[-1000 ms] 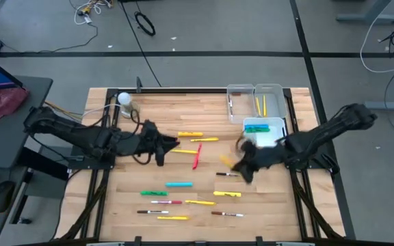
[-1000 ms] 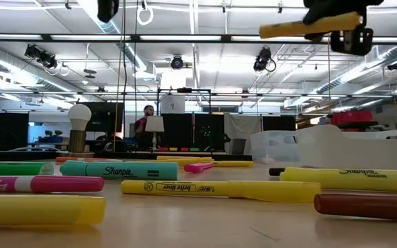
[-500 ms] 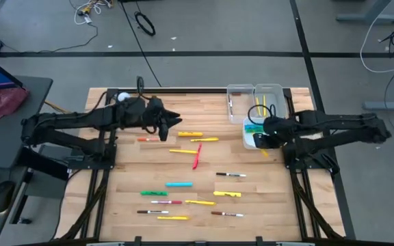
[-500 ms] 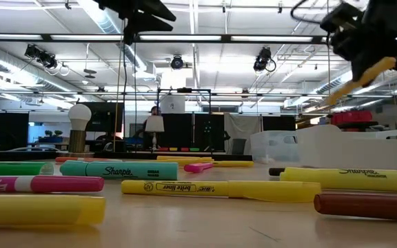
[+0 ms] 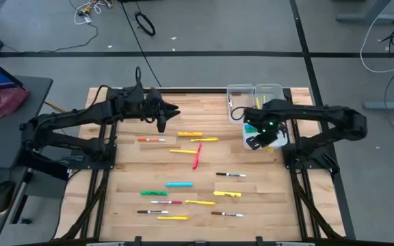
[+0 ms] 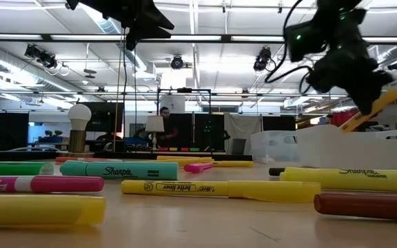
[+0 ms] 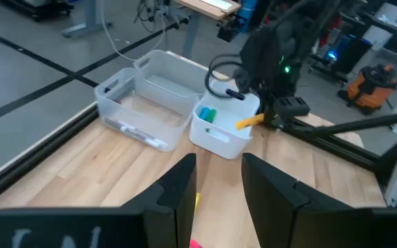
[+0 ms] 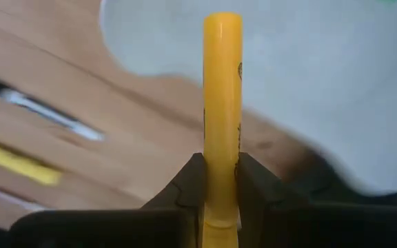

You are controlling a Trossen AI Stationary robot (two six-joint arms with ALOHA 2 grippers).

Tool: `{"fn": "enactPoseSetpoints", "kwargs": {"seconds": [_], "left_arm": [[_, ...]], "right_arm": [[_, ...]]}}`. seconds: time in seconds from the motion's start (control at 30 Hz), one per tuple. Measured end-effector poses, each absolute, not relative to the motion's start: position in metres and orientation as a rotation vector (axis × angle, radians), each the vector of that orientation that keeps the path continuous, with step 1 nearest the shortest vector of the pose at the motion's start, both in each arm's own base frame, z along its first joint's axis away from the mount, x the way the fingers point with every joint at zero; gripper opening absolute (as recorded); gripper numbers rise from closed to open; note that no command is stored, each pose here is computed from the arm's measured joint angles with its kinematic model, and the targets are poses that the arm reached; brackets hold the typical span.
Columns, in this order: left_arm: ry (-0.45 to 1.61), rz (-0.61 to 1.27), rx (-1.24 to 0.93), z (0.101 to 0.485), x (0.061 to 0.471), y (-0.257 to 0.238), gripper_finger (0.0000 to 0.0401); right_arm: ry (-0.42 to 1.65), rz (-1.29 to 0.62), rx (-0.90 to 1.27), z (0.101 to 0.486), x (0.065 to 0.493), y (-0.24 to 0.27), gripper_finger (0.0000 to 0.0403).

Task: Pick & Place Markers
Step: Put the dark yellow highlighter pen into the white bin, then put the black marker pen into the transparent bin

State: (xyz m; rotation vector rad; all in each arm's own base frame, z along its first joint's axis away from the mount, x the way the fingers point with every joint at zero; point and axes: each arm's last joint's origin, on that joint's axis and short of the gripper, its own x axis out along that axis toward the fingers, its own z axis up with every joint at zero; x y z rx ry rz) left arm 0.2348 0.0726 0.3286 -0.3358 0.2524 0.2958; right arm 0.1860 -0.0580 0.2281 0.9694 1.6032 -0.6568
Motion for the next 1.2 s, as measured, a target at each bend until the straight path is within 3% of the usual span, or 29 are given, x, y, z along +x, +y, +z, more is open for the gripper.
{"fn": "enactPoseSetpoints", "kwargs": {"seconds": [0.23, 0.53, 0.73, 1.03, 1.2], "left_arm": [[0.239, 0.358, -0.312, 0.329, 0.23, 0.088, 0.0122], [0.211, 0.408, -0.328, 0.331, 0.225, 0.1, 0.0122], [0.177, 0.405, -0.32, 0.334, 0.226, 0.101, 0.0122], [0.176, 0.405, -0.32, 0.334, 0.226, 0.101, 0.0122], [0.176, 0.403, -0.328, 0.334, 0.226, 0.101, 0.0122]], "right_arm": [[1.778, -0.395, 0.578, 0.205, 0.208, -0.083, 0.005], [1.87, -0.227, 0.335, 0.177, 0.221, -0.096, 0.0053], [1.802, -0.247, 0.324, 0.174, 0.228, -0.099, 0.0066], [1.827, -0.421, 0.326, 0.177, 0.226, -0.101, 0.0159], [1.803, -0.503, 0.395, 0.197, 0.224, -0.097, 0.0182]]}}
